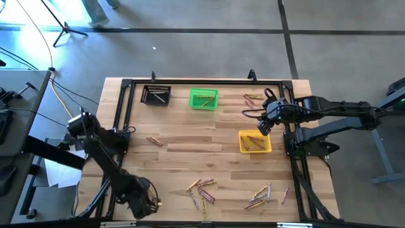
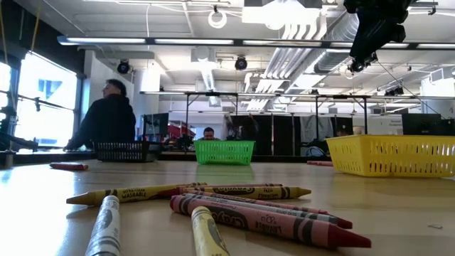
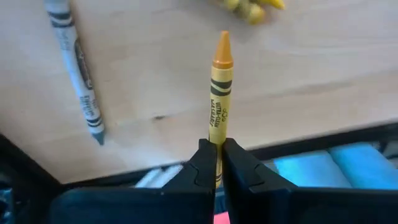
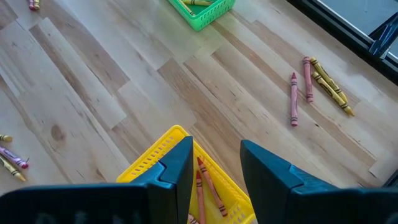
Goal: Sort crayons
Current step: Put the yellow crayon into the green basket
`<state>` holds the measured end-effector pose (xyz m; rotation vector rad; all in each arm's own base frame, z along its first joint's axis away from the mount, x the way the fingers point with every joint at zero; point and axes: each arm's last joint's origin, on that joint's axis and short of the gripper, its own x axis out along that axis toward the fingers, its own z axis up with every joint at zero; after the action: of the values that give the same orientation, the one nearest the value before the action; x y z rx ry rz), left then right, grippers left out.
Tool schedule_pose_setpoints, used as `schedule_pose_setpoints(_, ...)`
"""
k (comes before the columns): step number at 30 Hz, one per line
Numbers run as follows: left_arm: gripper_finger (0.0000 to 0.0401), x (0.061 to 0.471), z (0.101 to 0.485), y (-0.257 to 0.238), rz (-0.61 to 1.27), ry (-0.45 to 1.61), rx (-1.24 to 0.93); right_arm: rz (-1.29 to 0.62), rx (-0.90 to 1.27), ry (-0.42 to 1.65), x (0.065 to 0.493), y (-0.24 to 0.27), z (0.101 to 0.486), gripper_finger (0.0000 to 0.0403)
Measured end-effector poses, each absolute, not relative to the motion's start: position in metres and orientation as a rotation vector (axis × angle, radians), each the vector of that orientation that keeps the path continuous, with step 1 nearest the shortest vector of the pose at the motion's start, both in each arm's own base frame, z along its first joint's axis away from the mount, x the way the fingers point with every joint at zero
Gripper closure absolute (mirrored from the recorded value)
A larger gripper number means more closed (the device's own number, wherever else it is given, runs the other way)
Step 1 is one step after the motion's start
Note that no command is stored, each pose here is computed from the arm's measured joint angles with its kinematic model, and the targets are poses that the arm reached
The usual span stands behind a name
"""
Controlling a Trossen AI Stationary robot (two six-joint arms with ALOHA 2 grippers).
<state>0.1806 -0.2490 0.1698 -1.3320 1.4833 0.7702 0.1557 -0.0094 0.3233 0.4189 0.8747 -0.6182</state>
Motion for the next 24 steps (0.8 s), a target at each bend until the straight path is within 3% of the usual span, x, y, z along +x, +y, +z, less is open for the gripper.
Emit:
schedule_pose_setpoints(5, 0.04, 0.196, 0.204, -0.21, 0.699, 1.245, -1.298, -0.62, 0.418, 0.873, 0.156, -0.009, 0.323, 0.0284)
schedule_pose_setpoints(12, 0.04, 0.225, 0.239, -0.125, 0.691, 0.909, -1.022, -0.657, 0.429, 0.84, 0.156, -0.01, 0.324, 0.0284)
schedule_pose_setpoints(24, 0.04, 0.294, 0.254, 0.043, 0.691, 0.575, -0.63, -0.647, 0.468, 0.747, 0.164, -0.011, 0.329, 0.0284)
